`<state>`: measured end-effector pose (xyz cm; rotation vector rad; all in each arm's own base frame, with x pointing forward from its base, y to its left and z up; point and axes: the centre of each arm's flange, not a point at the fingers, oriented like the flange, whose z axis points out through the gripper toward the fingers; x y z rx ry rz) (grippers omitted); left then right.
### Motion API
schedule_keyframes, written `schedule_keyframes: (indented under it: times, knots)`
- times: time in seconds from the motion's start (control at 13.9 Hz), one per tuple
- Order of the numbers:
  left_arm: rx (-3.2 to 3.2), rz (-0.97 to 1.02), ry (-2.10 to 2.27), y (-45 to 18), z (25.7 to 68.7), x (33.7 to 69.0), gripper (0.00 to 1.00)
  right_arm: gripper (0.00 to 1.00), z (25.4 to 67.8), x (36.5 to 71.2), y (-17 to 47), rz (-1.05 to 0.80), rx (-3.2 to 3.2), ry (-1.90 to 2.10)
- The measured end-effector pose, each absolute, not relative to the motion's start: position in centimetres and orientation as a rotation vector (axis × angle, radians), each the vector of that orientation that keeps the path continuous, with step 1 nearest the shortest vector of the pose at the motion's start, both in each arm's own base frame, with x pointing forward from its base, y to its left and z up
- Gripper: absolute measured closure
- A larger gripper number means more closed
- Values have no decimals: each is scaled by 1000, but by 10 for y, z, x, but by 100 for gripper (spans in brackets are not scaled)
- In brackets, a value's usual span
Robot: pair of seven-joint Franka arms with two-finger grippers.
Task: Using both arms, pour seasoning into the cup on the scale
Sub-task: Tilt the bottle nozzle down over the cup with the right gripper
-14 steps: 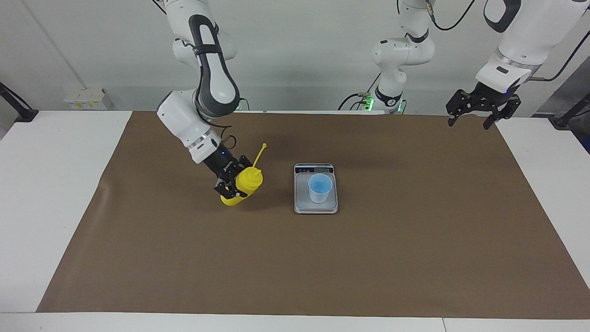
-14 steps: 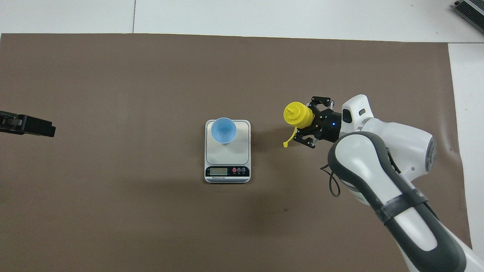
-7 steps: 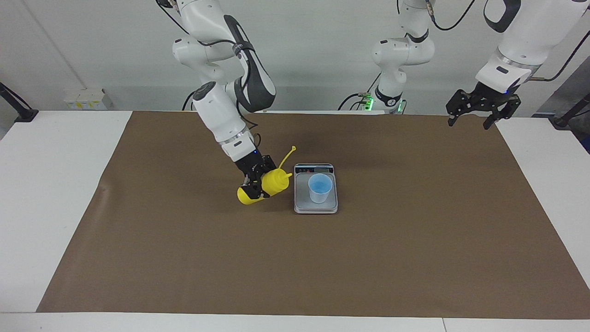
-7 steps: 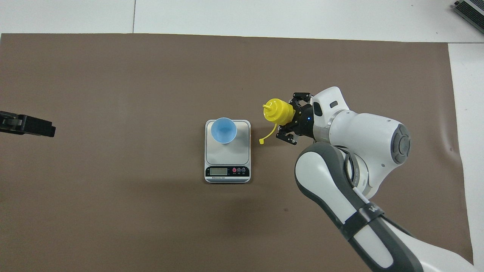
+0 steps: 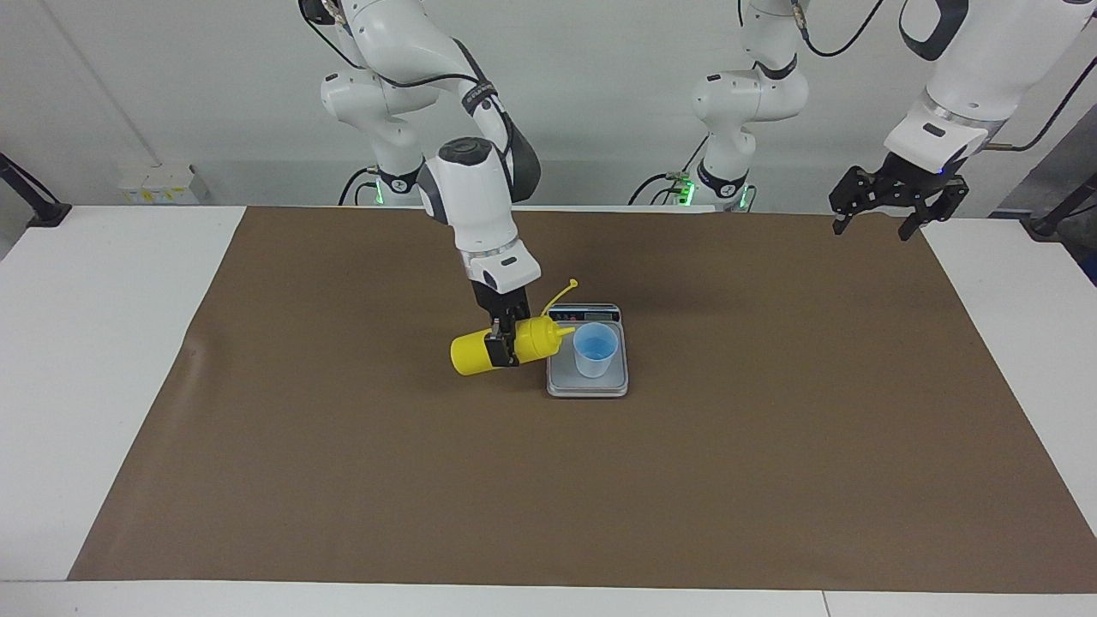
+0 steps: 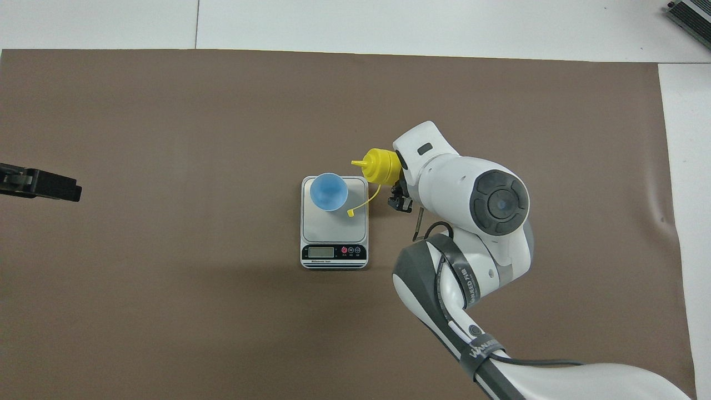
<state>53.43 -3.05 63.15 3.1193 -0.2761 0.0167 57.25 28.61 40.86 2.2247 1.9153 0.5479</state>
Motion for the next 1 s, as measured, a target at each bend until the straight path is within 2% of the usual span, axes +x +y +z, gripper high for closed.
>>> schedule_keyframes:
  times: [0.57,1.0]
  knots:
    - [3119,17,-276,-30,631,534,0,57,401,558,316,418,1690,2059]
    - [3119,16,-276,-30,631,534,0,57,388,545,334,277,1565,2017]
